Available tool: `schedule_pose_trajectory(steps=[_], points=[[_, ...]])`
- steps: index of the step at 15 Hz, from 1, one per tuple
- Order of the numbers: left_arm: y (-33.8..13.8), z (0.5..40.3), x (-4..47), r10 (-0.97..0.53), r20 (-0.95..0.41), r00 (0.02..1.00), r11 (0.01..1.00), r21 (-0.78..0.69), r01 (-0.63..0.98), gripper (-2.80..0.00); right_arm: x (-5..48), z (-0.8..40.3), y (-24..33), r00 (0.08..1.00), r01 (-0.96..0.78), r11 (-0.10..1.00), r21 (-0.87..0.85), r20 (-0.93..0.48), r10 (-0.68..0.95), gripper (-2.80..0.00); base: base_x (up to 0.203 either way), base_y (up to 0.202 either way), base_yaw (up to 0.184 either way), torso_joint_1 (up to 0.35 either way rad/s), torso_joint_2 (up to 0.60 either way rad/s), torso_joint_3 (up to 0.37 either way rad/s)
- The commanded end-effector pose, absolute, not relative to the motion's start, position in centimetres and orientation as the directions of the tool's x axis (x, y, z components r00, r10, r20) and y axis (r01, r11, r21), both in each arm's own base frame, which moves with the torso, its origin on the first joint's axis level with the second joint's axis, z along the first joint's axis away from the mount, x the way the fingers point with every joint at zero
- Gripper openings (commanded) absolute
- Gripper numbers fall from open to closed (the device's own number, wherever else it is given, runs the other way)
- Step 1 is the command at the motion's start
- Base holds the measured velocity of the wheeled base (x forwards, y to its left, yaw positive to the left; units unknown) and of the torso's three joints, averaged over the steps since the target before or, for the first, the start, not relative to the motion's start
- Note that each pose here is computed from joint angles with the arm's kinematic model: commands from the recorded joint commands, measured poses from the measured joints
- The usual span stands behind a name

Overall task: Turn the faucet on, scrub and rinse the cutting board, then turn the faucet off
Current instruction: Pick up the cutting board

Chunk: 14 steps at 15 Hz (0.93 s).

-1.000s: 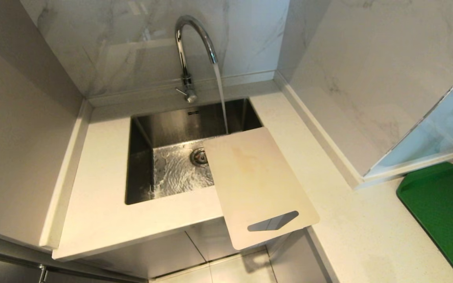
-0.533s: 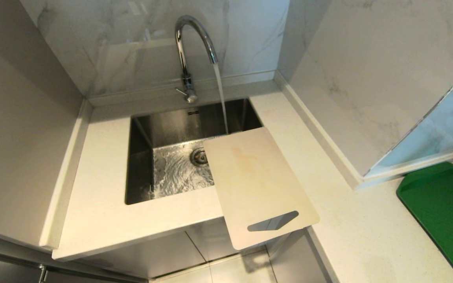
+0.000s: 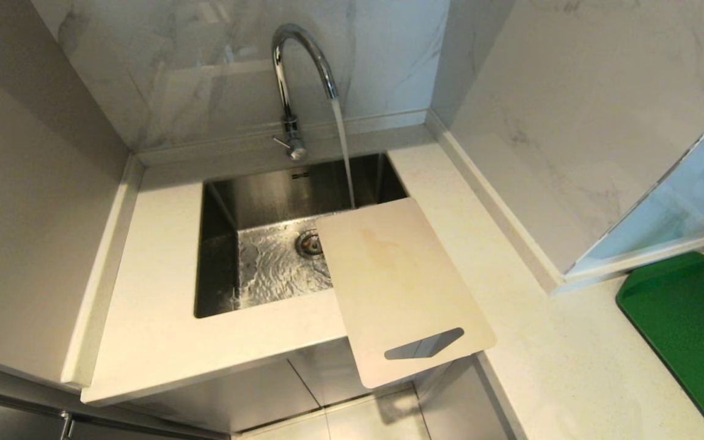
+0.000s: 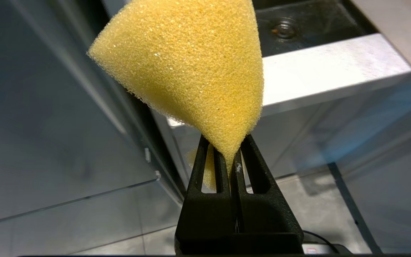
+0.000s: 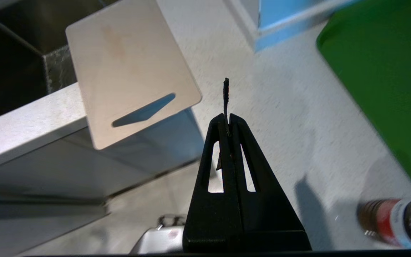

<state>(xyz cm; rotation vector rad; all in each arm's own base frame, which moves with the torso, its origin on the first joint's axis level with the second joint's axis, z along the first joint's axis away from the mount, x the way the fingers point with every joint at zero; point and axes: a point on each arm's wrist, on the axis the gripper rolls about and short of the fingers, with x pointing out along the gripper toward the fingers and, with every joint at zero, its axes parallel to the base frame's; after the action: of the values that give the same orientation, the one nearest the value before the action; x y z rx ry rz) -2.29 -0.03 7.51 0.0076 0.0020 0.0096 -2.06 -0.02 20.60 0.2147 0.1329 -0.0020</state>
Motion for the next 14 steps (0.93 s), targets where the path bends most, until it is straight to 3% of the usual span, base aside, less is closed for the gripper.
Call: schedule_pose_trajectory(steps=[1,4,6,9,10,14], points=[[0.0,7.5,-2.3,0.020,0.000,1.000,1.000,0.008,-0.020,-2.80,3.2,22.7,0.2,0.918,0.072,0.941,0.330,-0.390,0.067,-2.80,0.000,0.000,0.000,0.000,0.00,0.000],[0.0,7.5,-2.3,0.021,0.000,1.000,1.000,0.008,-0.021,-2.80,8.5,22.2,0.3,0.799,0.282,0.805,0.522,-0.592,0.104,-2.80,0.000,0.000,0.000,0.000,0.00,0.000],[0.0,7.5,-2.3,0.021,-0.001,1.000,1.000,0.008,-0.021,-2.80,12.9,22.1,0.8,0.693,0.515,0.598,0.614,-0.709,0.130,-2.80,0.000,0.000,0.000,0.000,0.00,0.000],[0.0,7.5,-2.3,0.021,0.000,1.000,1.000,0.008,-0.021,-2.80,17.9,21.7,3.6,0.536,0.732,0.370,0.572,-0.819,0.207,-2.80,0.000,0.000,0.000,0.000,0.00,0.000],[0.0,7.5,-2.3,0.020,0.000,1.000,1.000,0.008,-0.020,-2.80,19.2,21.7,4.6,0.507,0.762,0.336,0.553,-0.833,0.221,0.00,0.000,0.000,0.000,0.000,0.00,0.000],[0.0,7.5,-2.3,0.021,-0.001,1.000,1.000,0.008,-0.021,-2.80,22.0,20.4,7.1,0.418,0.819,0.317,0.479,-0.875,0.244,0.00,0.000,0.000,0.000,0.000,0.00,0.000]])
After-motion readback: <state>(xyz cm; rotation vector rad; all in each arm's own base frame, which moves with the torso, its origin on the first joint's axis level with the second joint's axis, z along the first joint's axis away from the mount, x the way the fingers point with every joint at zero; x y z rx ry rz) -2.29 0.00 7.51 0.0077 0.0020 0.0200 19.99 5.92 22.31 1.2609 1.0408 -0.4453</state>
